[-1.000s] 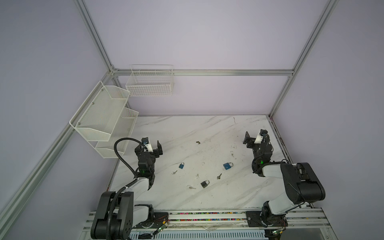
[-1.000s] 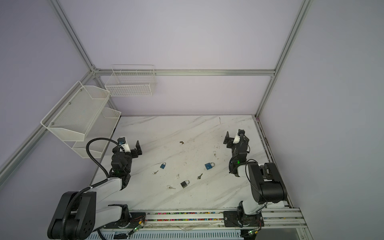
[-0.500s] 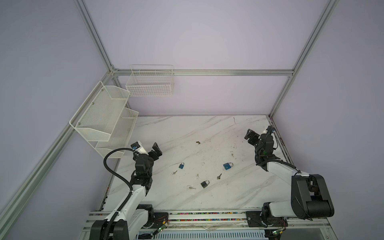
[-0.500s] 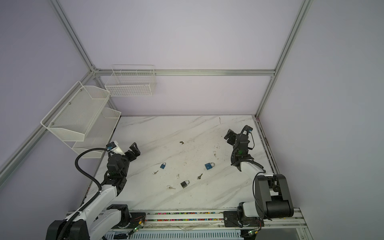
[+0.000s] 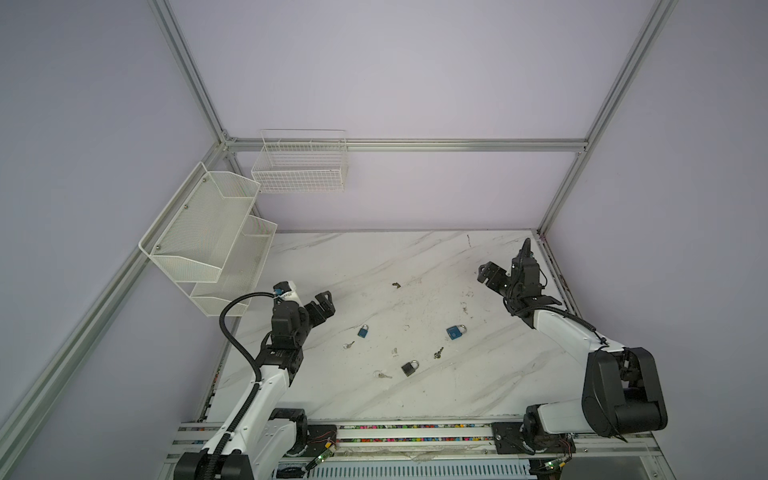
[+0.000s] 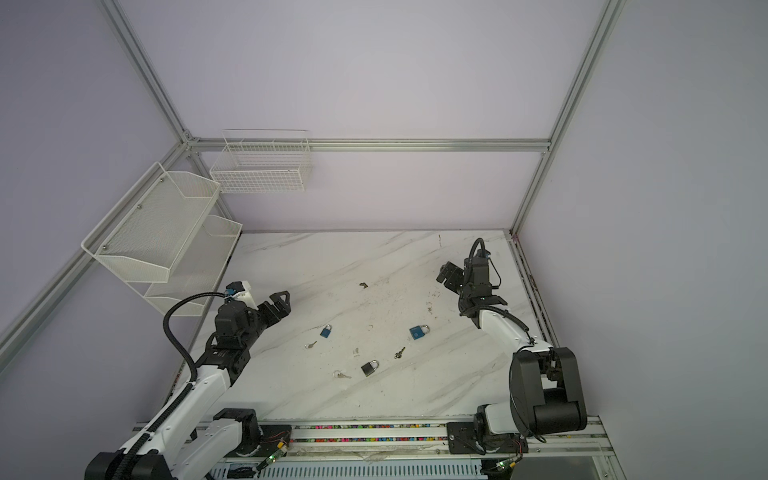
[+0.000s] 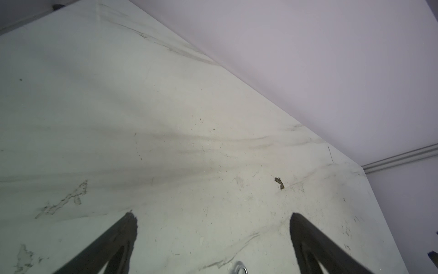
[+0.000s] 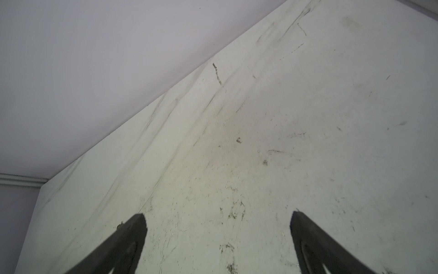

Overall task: Unlock with the key
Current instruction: 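Move the right gripper down over the silver key while the left gripper advances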

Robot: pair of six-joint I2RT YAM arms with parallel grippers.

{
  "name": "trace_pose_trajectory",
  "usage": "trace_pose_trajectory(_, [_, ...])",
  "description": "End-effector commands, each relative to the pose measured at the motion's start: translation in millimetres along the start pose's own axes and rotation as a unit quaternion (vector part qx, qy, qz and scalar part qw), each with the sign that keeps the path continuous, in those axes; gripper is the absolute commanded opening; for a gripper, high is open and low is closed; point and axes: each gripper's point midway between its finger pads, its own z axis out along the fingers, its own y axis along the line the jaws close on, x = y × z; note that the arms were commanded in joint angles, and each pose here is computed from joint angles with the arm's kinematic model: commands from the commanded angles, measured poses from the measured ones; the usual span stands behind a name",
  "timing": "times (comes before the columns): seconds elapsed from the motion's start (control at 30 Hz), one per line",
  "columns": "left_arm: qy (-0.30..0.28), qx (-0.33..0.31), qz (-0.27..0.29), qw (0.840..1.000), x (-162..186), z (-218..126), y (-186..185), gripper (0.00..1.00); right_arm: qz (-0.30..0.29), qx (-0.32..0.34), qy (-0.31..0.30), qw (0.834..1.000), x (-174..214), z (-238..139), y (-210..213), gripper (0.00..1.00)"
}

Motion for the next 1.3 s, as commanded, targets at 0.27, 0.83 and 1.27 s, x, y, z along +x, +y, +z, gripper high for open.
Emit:
trace_pose_trajectory(0.27, [0.063,0.131,0.034,0.989,15.9,-20.3,-104.3,1.0,-0.064,0.029,0.118,0.99,69.7,-26.8,37.1,0.98])
trace_pose_trajectory(0.83, [0.13,0.175,0.069,0.974,77.3,-25.8,-167.1,1.0,-0.092,0.082,0.197,0.973,160.6,-67.5,47.2,0.96])
trace_pose_trajectory(1.27, [0.134,0.171,0.061,0.974,88.2,-26.7,-168.7,1.0,-0.096,0.106,0.254,0.956,244.9,-81.4,52.0,0.74])
